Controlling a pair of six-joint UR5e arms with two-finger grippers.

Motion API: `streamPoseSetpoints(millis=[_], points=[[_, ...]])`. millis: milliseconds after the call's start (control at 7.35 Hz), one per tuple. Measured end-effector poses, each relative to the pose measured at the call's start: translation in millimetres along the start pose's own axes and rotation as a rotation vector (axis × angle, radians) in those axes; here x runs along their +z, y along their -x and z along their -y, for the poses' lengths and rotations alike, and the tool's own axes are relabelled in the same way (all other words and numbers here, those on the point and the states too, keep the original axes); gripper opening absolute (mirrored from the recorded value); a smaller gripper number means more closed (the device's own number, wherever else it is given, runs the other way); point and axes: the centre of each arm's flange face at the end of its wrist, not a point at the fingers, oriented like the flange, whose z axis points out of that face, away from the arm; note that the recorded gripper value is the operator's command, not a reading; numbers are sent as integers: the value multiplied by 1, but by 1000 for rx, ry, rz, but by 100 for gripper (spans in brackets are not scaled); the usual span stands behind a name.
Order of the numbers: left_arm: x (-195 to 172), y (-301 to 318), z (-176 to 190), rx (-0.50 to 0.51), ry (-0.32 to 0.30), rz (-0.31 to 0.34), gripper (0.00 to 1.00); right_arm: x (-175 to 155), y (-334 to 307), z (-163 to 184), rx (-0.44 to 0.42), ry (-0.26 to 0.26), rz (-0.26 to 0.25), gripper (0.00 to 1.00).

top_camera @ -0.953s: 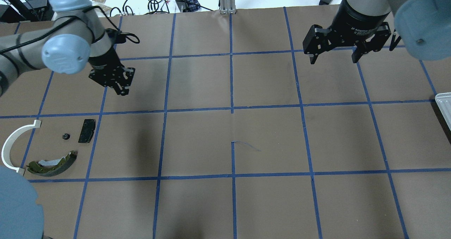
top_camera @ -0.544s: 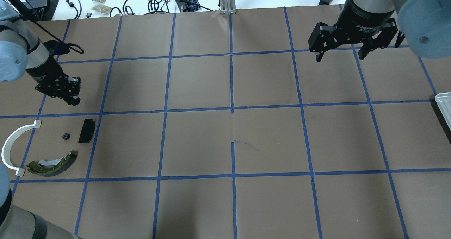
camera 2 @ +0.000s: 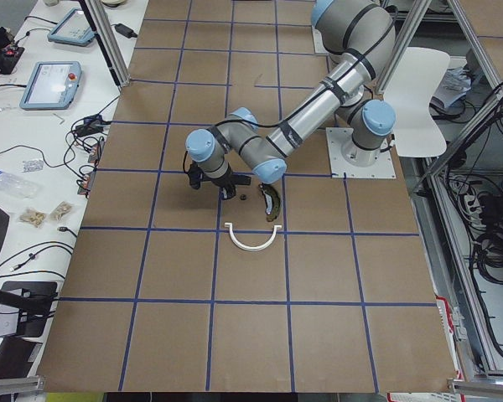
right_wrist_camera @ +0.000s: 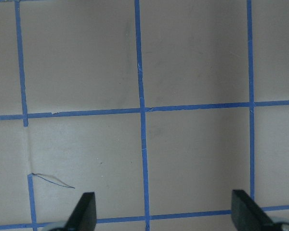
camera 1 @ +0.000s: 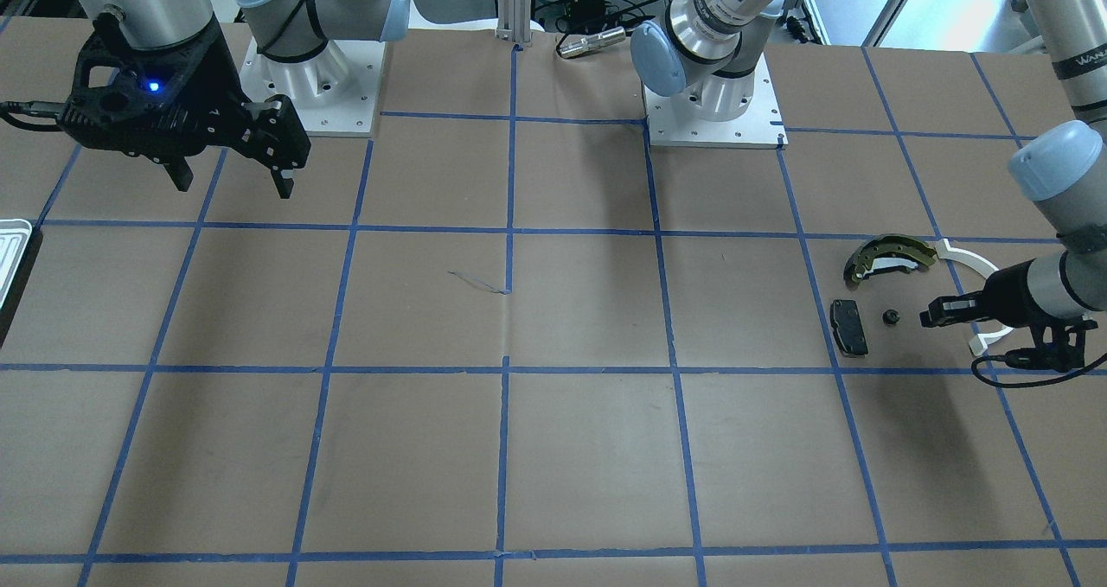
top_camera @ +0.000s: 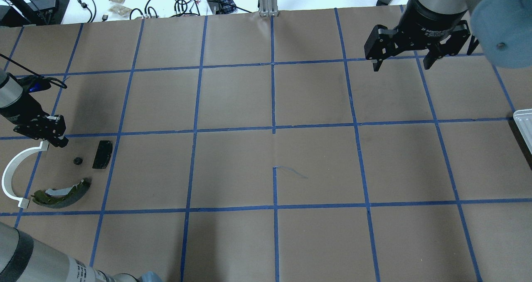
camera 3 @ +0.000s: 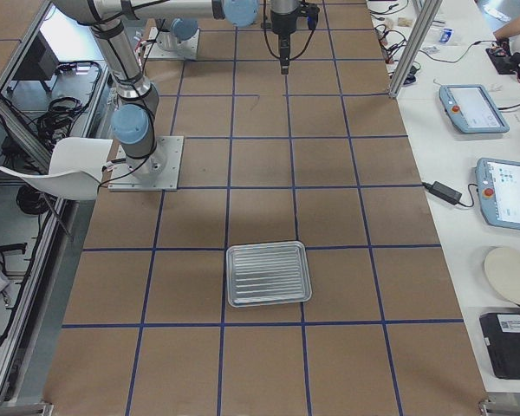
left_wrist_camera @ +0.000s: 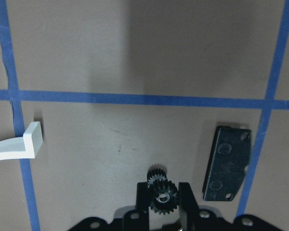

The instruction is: Place bearing gear from tray to pile

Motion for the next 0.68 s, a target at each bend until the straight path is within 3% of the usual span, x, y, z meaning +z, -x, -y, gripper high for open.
streamPoseSetpoints(millis=[544,680], points=[[29,22,-8,-27,58,-12,0,2,2,-1,2,5,4,100],[33,23,-7,-29,65,-16,25,2,3,-2,3,6,5,100]])
